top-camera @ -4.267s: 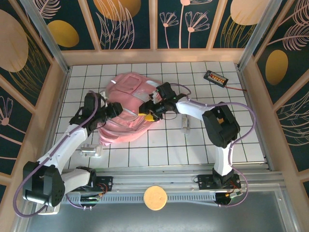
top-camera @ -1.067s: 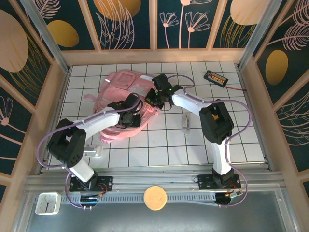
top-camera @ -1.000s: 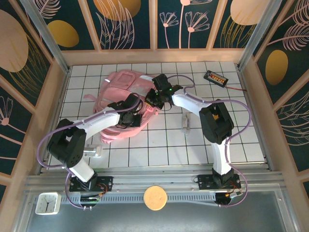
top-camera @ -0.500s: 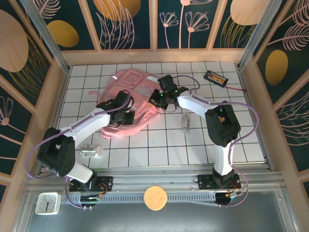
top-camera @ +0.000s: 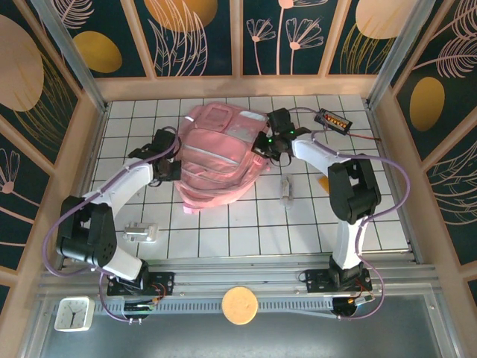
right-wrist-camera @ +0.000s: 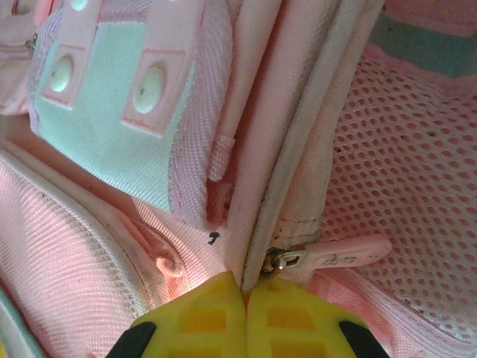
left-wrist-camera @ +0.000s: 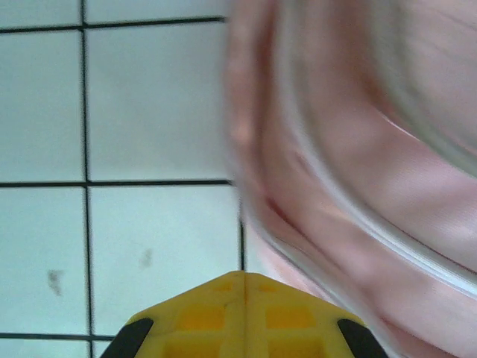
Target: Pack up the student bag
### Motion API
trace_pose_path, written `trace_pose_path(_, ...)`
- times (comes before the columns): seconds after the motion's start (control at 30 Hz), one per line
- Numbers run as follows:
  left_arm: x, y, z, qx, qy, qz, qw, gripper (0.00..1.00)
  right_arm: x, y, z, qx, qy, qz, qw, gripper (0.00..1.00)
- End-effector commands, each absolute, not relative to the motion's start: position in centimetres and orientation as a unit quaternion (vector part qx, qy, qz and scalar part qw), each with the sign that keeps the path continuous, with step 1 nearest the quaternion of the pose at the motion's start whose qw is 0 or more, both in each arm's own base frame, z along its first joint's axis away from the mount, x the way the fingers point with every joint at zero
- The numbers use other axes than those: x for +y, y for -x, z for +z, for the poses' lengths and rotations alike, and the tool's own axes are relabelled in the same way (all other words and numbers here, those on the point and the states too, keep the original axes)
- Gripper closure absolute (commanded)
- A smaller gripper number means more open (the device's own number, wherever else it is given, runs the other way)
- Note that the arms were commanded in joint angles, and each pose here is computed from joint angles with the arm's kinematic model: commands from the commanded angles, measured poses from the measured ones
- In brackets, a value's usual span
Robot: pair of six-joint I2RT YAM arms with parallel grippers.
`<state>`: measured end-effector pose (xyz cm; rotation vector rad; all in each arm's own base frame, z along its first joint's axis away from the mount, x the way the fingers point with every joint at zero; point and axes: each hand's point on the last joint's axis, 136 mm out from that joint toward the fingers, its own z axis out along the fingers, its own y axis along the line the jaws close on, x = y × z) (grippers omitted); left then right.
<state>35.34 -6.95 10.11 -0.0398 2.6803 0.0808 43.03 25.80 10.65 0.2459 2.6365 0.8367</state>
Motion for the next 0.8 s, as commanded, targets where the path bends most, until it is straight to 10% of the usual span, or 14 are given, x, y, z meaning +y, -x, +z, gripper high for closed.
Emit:
trace_pose_path(0.0, -5.6, -37.7, 11.6, 0.965, 0.006, 0.065, 0.253, 1.00, 24.1, -44.8, 12.4, 0.933, 0.002, 0.263, 0.246, 1.00)
trace_pose_path(0.1, -6.2, -39.3, 12.4, 0.962, 0.000, 0.053, 0.268, 1.00, 25.2, -45.1, 12.4, 0.930, 0.029, 0.296, 0.216, 1.00)
trace_pose_path(0.23, -9.3, -39.6, 14.5, 0.954, -0.022, -0.039, 0.297, 1.00, 26.4, -44.0, 15.3, 0.923, 0.022, 0.317, 0.217, 0.67)
trace_pose_path(0.3, -10.3, -38.9, 15.5, 0.948, -0.032, -0.071, 0.310, 0.69, 26.3, -42.7, 16.4, 0.924, -0.005, 0.320, 0.206, 0.55)
trace_pose_path(0.37, -11.5, -37.7, 16.1, 0.943, -0.056, -0.102, 0.313, 0.60, 27.1, -40.3, 16.8, 0.920, -0.035, 0.347, 0.178, 0.47)
trace_pose_path(0.77, -19.9, -33.0, 14.3, 0.932, -0.191, -0.142, 0.275, 0.40, 30.0, -35.4, 13.9, 0.910, -0.110, 0.384, 0.108, 0.45)
